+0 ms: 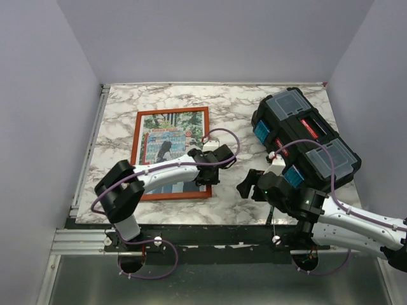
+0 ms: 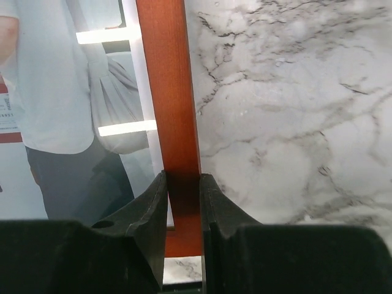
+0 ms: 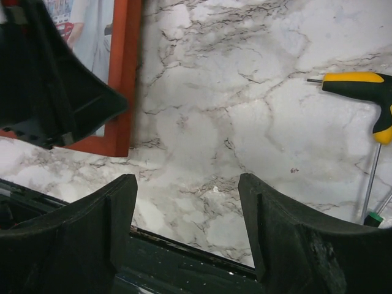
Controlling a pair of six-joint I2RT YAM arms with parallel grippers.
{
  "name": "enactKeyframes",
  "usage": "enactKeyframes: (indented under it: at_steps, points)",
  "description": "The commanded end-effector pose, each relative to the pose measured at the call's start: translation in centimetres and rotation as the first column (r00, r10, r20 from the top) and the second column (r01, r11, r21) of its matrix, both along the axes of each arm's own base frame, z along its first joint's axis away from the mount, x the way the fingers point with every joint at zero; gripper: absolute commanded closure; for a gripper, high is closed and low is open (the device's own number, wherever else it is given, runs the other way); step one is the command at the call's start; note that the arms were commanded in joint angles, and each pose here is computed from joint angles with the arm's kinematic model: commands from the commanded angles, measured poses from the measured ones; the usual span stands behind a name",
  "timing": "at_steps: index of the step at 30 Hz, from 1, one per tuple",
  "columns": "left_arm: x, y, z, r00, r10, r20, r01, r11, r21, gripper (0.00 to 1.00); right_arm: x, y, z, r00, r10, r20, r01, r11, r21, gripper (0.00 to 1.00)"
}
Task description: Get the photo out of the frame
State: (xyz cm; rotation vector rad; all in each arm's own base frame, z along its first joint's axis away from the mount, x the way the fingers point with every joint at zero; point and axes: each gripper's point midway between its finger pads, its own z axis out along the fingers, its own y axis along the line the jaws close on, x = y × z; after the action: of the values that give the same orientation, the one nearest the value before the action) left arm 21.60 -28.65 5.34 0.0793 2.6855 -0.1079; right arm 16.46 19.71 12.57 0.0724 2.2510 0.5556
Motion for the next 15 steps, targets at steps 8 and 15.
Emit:
enactKeyframes:
  at_steps: [8,15]
  points:
    - [-2.5,2.0,7.6,0.995,-0.013,0.103,0.036,0.975,-0.22,1.0,3.4,5.5,5.8,0.996,-0.094,-0.01,0.094,0.967,0.238,0.0]
    - [-3.3,3.8,8.6,0.991,0.021,0.131,0.014,0.965,-0.262,1.0,10.7,9.4,8.1,0.996,0.054,-0.077,-0.021,0.927,0.376,0.0]
